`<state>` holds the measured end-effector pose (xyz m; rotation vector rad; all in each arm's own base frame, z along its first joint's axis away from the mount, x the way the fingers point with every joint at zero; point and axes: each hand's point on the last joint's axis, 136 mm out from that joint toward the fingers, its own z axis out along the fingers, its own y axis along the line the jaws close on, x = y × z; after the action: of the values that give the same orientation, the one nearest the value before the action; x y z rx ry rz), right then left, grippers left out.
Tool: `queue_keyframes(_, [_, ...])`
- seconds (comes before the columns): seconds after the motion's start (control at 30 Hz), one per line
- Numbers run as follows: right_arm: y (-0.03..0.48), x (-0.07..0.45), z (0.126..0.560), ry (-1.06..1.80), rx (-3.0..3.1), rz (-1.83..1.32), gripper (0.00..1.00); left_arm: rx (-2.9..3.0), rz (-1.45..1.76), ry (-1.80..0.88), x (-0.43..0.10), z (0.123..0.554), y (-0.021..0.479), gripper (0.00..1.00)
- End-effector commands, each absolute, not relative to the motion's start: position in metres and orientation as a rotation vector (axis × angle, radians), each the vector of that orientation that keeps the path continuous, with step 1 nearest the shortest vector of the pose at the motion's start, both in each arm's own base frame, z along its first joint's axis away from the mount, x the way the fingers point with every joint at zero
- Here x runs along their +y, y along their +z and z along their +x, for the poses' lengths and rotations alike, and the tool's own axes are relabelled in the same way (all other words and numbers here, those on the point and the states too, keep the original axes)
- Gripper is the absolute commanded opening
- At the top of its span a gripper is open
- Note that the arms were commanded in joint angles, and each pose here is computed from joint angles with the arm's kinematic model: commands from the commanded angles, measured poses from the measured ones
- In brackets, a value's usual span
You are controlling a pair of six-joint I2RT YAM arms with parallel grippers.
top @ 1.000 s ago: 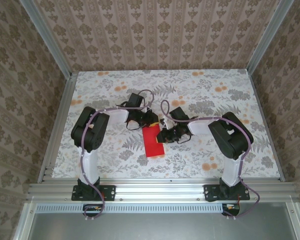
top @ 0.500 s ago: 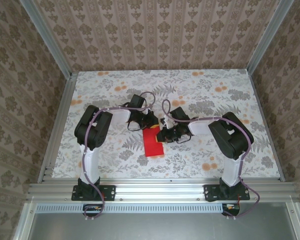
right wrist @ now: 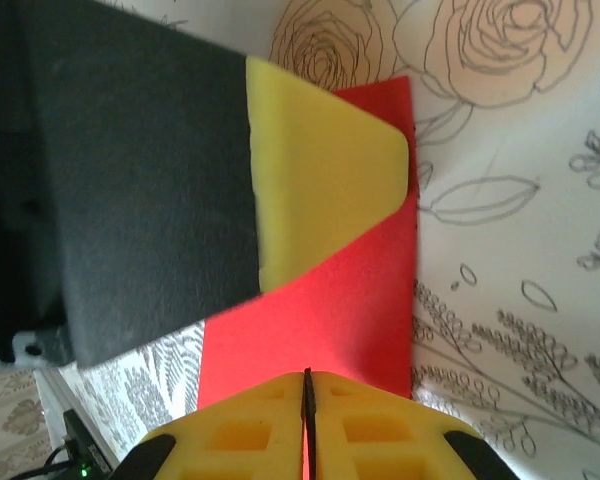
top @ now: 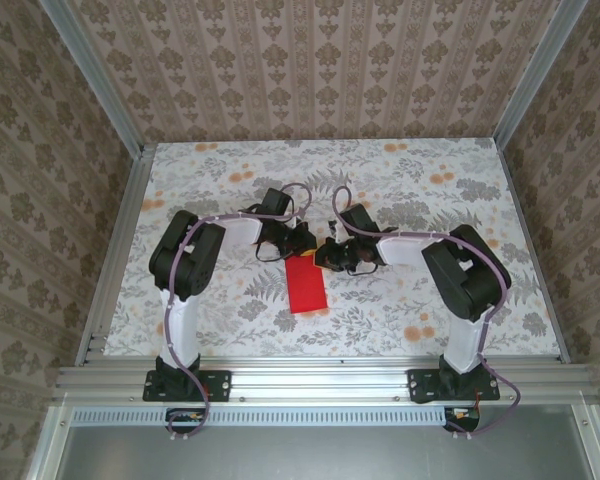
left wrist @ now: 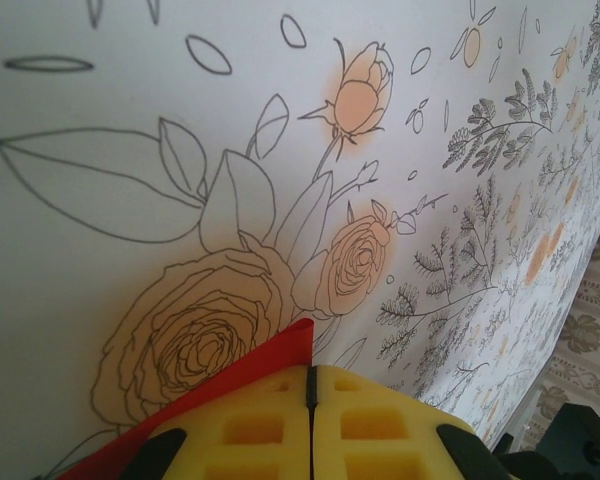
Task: Fold a paper plane with a square sheet of paper (pick it up from the middle)
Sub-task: First fold in half a square sheet of paper at the center of the table.
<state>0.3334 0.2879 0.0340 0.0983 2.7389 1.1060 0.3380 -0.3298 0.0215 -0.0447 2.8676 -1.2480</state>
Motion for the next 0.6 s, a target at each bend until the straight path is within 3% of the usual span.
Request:
queue_keyframes(0.0, [0.026, 0.287, 0.338, 1.046, 2.78, 0.14, 0.1, 2.967, -0.096, -1.085, -0.313, 0.331, -0.013, 0.06])
queue_keyframes(0.23, [0.004, 0.284, 0.332, 1.017, 2.83, 0.168, 0.1, 2.909, -0.071, -1.184, -0.324, 0.336, 0.008, 0.08])
queue_keyframes(0.57, [-0.005, 0.285, 0.331, 1.031, 2.838, 0.17, 0.12, 2.78, -0.008, -1.39, -0.341, 0.341, 0.05, 0.19])
